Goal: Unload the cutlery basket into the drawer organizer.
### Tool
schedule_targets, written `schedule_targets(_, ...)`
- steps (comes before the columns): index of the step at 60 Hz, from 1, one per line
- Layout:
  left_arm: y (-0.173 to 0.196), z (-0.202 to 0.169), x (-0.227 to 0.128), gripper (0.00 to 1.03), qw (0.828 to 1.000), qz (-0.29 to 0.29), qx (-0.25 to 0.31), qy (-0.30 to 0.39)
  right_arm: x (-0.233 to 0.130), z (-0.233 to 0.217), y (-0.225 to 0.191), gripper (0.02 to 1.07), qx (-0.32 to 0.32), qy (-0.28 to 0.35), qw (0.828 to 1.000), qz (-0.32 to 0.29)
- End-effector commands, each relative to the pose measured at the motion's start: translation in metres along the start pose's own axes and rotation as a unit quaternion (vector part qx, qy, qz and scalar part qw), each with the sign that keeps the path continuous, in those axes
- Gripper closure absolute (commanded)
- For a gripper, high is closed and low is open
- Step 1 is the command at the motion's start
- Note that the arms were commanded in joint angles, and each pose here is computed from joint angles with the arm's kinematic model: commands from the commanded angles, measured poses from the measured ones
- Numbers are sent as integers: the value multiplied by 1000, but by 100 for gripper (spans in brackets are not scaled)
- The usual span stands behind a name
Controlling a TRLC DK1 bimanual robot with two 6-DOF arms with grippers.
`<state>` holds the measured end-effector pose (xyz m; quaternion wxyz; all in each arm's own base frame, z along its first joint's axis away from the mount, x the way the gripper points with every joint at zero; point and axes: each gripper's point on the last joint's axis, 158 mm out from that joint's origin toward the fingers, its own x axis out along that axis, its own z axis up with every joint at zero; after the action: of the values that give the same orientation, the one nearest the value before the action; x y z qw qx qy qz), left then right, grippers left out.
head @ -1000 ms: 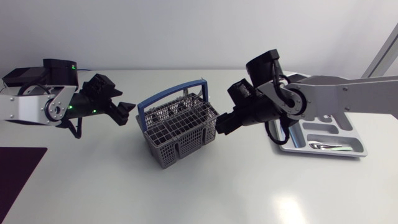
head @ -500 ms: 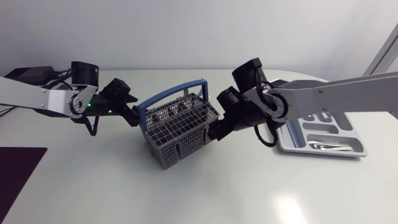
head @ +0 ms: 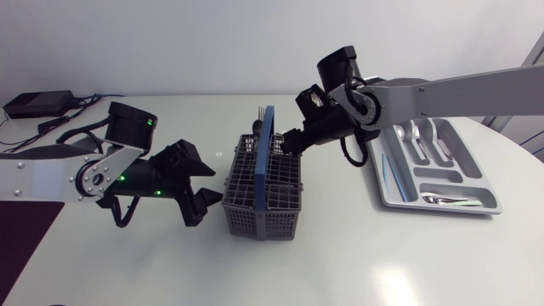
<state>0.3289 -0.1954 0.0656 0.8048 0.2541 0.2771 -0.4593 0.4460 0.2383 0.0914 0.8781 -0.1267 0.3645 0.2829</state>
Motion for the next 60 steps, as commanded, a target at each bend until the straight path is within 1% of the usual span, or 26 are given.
schedule_targets(1, -10, 18, -15, 10, 1000, 4, 11, -21, -6, -4, -7, 41, -4, 3, 1000, -6)
schedule_targets(6, 1, 25, -29, 10, 999, 21, 8, -30, -26, -4, -12, 41, -3, -7, 1000, -12)
schedule_targets(7, 6, 24, -32, 10, 999, 28, 3, -29, -36, -7, -15, 41, -2, -9, 1000, -16)
schedule_targets(10, 11, 18, -33, 10, 999, 31, -2, -23, -46, -13, -18, 41, -3, -10, 1000, -20)
schedule_targets(14, 10, 6, -26, 10, 1000, 25, 0, -11, -49, -28, -23, 41, -1, -1, 1000, -23)
schedule_targets(22, 7, -2, -17, 10, 1000, 15, -7, -1, -38, -44, -35, 41, 7, 12, 999, -33)
schedule_targets(29, -8, -4, -5, 10, 1000, -6, 1, 6, -21, -47, -42, 41, 13, 22, 999, -35)
schedule_targets(35, -13, -4, 4, 10, 1000, -10, 9, 11, -4, -48, -46, 41, 16, 28, 999, -34)
schedule_targets(46, -29, -7, 22, 10, 999, -25, 15, 25, 19, -32, -34, 41, 7, 26, 999, -20)
schedule_targets(54, -43, 2, 29, 10, 999, -36, 23, 26, 25, -10, -16, 41, -8, 18, 1000, -5)
schedule_targets(60, -61, 13, 36, 10, 998, -52, 26, 21, 28, 2, -6, 41, -14, 15, 1000, 4)
